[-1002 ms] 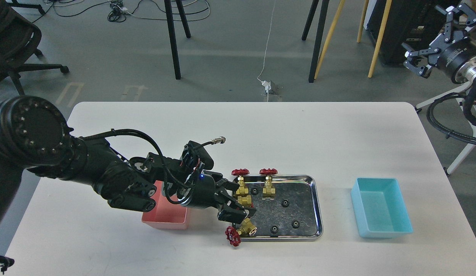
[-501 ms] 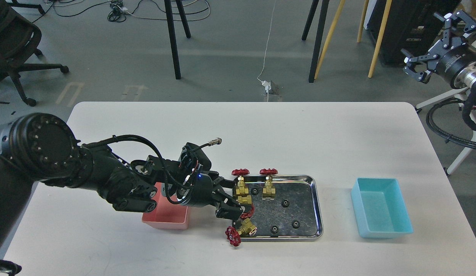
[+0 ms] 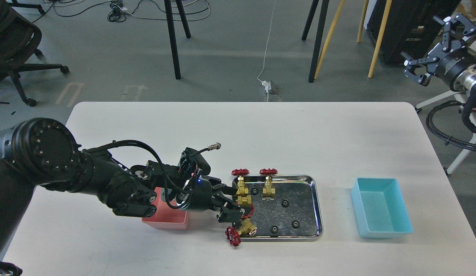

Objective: Place valve in pink box and gear in blue box
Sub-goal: 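Align the left gripper around the nearest brass valve on the tray, then close the left gripper on the brass valve with red handwheel, then lift the valve and carry it over the pink box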

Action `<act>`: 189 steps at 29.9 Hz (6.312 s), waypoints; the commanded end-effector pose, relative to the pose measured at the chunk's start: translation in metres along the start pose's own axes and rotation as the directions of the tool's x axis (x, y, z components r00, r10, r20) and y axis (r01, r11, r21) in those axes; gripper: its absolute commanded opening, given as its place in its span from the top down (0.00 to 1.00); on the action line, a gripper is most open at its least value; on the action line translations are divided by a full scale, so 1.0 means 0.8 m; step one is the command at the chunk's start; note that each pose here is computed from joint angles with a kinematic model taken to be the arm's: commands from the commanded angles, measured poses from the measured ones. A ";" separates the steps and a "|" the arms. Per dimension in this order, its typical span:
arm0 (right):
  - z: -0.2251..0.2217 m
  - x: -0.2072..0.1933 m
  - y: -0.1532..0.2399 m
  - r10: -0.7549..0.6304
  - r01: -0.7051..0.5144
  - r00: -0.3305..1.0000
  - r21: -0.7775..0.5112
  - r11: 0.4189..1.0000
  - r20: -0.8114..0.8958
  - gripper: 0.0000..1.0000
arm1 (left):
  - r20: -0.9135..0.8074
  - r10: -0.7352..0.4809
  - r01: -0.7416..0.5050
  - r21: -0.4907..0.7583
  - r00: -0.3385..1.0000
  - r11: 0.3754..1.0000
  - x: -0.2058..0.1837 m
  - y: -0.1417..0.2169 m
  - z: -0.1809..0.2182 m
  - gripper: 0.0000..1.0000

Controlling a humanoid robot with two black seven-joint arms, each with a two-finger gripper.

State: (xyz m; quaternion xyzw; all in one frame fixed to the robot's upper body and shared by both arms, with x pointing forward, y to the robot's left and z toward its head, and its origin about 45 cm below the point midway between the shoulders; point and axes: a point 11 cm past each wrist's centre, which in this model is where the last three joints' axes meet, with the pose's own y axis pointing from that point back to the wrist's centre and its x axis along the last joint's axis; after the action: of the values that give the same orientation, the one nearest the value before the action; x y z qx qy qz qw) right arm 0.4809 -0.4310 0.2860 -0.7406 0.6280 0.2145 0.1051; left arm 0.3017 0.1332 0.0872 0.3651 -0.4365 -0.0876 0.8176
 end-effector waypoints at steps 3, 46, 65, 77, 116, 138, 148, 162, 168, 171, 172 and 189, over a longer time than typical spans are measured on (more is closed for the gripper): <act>0.000 0.000 0.000 0.000 0.000 1.000 0.000 1.000 0.000 0.01 | -0.001 0.001 -0.001 0.000 1.000 1.000 -0.001 0.000 0.000 0.31; 0.005 0.004 0.002 0.008 -0.008 1.000 -0.009 1.000 -0.002 0.01 | -0.004 0.000 0.000 0.009 1.000 1.000 -0.007 0.007 -0.006 0.70; 0.008 0.011 0.005 0.022 -0.022 1.000 -0.015 1.000 0.000 0.01 | -0.003 0.002 -0.002 0.012 1.000 1.000 -0.006 0.008 -0.007 0.79; 0.008 0.011 0.005 0.022 -0.022 1.000 -0.013 1.000 0.000 0.01 | -0.017 0.006 -0.006 0.023 1.000 1.000 -0.009 0.017 -0.013 0.79; 0.011 0.014 0.007 0.028 -0.028 1.000 -0.016 0.999 0.002 0.01 | -0.075 0.059 -0.059 0.006 0.995 0.998 -0.006 0.033 -0.003 0.80; 0.005 0.008 0.003 0.016 -0.016 1.000 -0.005 1.000 0.005 0.01 | -0.065 0.084 -0.084 0.010 0.994 0.996 0.005 0.047 -0.004 0.80; -0.017 -0.016 -0.010 -0.024 0.023 1.000 0.034 0.999 0.009 0.01 | -0.101 0.109 -0.107 0.019 0.989 0.994 0.007 0.066 -0.005 0.80; -0.017 -0.031 -0.019 -0.048 0.047 0.999 0.032 0.998 0.005 0.01 | -0.108 0.182 -0.178 0.051 0.977 0.983 0.027 0.108 -0.013 0.80; -0.018 -0.031 -0.019 -0.047 0.047 0.999 0.033 0.998 0.005 0.01 | -0.120 0.218 -0.213 0.060 0.969 0.975 0.032 0.128 -0.015 0.80; -0.030 -0.040 -0.023 -0.063 0.063 0.998 0.050 0.997 0.002 0.01 | -0.121 0.221 -0.215 0.060 0.968 0.975 0.028 0.136 -0.015 0.80; -0.038 -0.046 -0.026 -0.071 0.071 0.997 0.061 0.996 -0.002 0.01 | -0.119 0.219 -0.214 0.059 0.968 0.975 0.026 0.139 -0.015 0.80; -0.030 -0.083 -0.045 -0.131 0.130 0.991 0.057 0.990 0.012 0.01 | -0.135 0.279 -0.260 0.143 0.951 0.955 0.004 0.203 -0.034 0.80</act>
State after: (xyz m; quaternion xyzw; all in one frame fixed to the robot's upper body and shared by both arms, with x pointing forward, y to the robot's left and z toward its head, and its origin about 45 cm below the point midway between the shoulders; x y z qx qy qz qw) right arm 0.5127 -0.3773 0.3342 -0.7751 0.5841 0.1934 0.1439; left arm 0.2982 0.2552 0.1883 0.3538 -0.4231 0.0769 0.8306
